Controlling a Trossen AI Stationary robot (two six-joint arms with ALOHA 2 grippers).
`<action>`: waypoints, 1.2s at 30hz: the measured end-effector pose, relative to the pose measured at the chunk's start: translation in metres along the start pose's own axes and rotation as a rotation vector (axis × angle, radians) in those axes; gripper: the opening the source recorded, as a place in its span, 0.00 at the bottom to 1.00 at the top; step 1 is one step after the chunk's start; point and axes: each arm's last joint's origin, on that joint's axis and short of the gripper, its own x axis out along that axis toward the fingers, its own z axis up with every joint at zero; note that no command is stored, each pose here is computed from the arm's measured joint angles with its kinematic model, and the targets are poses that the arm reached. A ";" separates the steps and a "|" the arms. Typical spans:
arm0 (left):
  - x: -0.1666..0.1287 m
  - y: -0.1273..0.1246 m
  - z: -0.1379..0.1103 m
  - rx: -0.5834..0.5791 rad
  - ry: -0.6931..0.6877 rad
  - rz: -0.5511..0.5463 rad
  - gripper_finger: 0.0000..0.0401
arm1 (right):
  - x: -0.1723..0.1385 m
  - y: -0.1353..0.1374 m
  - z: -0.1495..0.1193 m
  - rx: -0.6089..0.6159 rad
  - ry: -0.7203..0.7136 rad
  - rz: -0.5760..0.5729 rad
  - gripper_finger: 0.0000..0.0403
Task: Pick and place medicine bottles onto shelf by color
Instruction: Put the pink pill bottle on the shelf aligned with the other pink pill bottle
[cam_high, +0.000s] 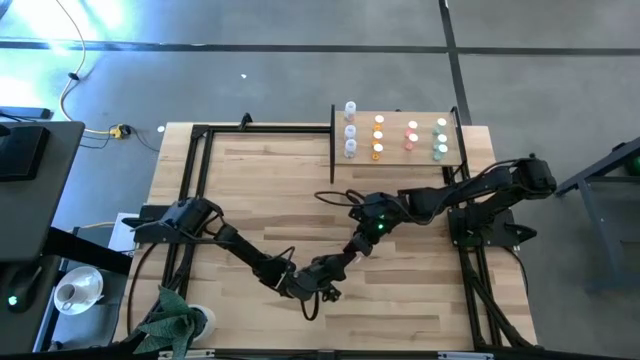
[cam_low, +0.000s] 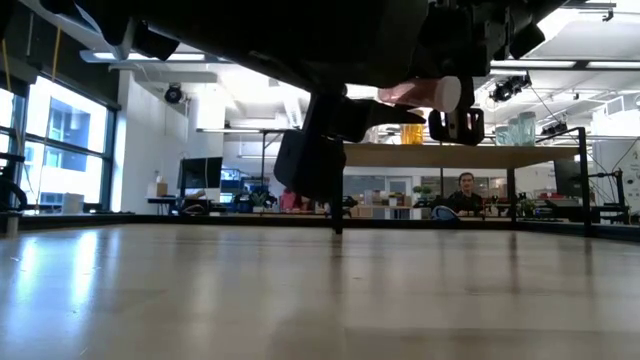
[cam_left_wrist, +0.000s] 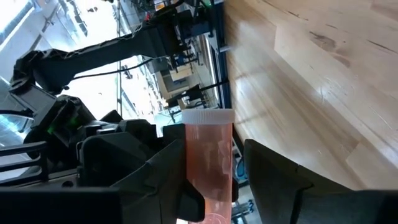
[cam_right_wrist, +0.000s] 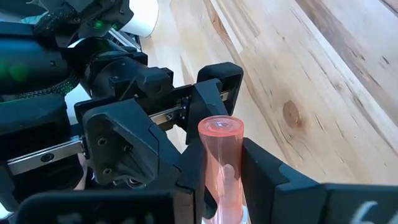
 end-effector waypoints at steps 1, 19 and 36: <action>0.000 0.000 0.000 -0.004 0.003 0.002 0.38 | 0.000 0.000 0.000 -0.001 -0.003 -0.001 0.16; 0.001 0.004 -0.002 -0.051 0.031 0.027 0.21 | 0.001 0.004 -0.001 0.025 -0.049 -0.008 0.16; -0.004 0.005 0.001 -0.156 0.029 0.033 0.20 | -0.003 0.000 0.006 -0.126 -0.096 -0.041 0.36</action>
